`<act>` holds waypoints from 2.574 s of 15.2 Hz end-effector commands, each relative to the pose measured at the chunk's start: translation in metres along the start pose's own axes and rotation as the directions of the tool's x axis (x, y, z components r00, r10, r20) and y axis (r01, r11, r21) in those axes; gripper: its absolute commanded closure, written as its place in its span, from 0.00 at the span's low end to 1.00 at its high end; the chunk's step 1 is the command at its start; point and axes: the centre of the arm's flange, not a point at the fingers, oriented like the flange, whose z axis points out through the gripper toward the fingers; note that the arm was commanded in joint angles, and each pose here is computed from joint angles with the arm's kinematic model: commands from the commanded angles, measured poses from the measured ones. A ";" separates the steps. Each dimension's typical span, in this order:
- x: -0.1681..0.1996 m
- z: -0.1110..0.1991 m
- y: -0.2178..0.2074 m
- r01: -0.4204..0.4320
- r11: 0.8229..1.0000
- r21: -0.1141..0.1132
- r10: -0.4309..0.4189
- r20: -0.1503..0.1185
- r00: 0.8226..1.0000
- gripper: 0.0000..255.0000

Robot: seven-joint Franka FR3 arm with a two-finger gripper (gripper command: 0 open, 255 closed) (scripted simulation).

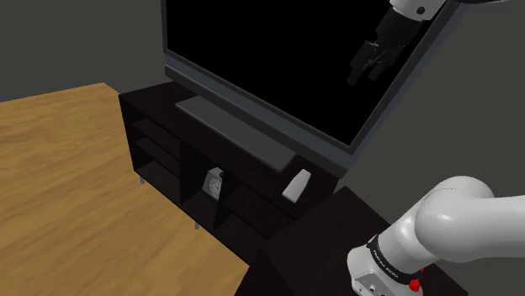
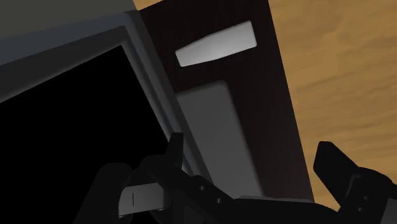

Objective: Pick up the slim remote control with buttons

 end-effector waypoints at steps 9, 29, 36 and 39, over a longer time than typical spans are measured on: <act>0.013 0.105 0.007 -0.251 0.968 -0.003 0.250 0.046 0.967 0.00; 0.016 0.370 0.030 -0.772 0.633 -0.057 0.771 0.145 0.621 0.00; 0.006 0.463 0.035 -0.890 0.448 -0.089 0.887 0.168 0.430 0.00; 0.002 0.492 0.036 -0.913 0.396 -0.098 0.910 0.173 0.376 0.00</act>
